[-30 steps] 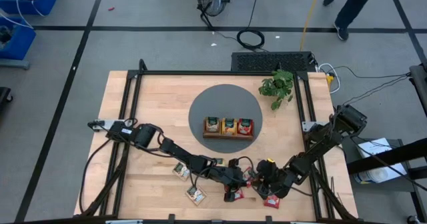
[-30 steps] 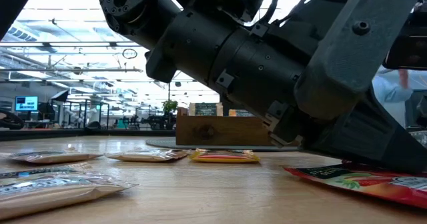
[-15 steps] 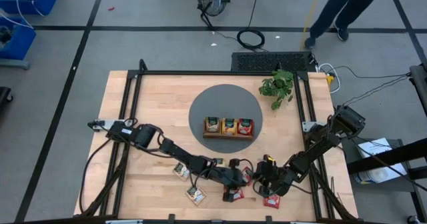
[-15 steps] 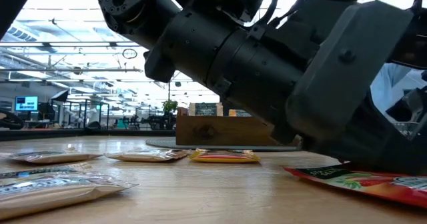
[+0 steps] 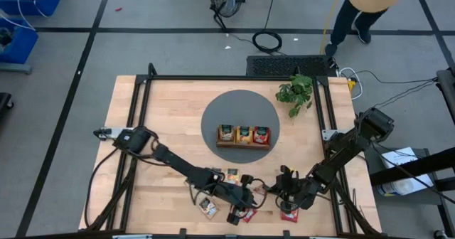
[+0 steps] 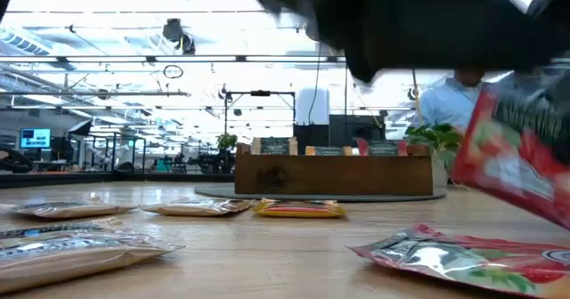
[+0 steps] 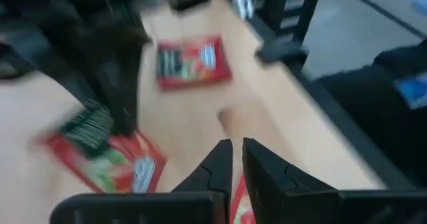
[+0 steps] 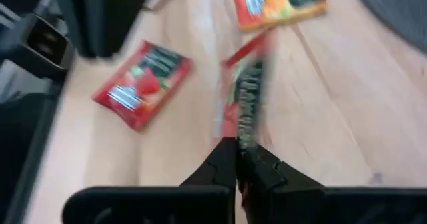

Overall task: Pick & Place Tea
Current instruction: Put the red tea bag into the right slot of the wooden organizer

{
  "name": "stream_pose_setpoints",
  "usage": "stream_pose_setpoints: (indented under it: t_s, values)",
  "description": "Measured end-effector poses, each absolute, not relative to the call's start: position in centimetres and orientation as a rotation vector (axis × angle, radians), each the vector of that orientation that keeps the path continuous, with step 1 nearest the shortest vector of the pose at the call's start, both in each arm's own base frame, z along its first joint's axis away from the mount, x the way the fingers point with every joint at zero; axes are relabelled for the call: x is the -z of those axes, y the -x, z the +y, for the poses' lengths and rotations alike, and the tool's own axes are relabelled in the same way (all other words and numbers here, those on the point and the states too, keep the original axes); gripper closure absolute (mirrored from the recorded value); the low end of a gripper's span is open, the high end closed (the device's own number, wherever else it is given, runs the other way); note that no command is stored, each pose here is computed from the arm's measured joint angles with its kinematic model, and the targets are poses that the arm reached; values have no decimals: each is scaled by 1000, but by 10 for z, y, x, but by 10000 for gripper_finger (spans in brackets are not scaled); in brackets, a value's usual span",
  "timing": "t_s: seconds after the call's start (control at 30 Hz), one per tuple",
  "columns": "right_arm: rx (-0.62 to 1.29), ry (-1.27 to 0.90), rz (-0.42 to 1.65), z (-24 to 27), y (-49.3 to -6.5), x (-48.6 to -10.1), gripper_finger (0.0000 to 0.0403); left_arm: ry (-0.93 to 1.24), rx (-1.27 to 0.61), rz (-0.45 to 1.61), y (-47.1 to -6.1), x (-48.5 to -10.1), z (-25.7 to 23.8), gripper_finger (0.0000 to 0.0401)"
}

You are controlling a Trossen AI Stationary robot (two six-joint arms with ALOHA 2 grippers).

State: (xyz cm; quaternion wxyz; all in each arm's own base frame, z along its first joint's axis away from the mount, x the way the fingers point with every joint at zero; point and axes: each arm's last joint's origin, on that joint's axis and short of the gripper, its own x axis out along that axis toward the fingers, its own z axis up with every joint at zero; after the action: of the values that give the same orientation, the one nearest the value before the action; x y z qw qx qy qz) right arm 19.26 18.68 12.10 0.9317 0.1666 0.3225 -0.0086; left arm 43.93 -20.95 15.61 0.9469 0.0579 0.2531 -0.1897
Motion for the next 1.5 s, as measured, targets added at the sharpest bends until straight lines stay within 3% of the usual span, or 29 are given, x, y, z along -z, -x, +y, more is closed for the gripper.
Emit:
stream_pose_setpoints:
  t_s: [0.17,0.27,0.47,0.97,1.27,1.5]
  values:
    - [-33,-307,617,187,-191,-136,403,-129,432,630,-404,-198,-229,359]
    - [-55,-271,607,187,-191,-139,403,-225,454,708,-379,-197,-252,359]
    - [-82,-214,616,185,-193,-139,403,-345,415,678,-349,-193,-288,359]
    - [-77,-123,609,179,-199,-139,403,-365,332,681,-338,-186,-295,359]
    - [-52,-17,544,153,-208,-225,403,-371,318,685,-344,-186,-288,359]
    - [136,21,853,89,-224,-252,403,-366,317,700,-343,-185,-288,359]
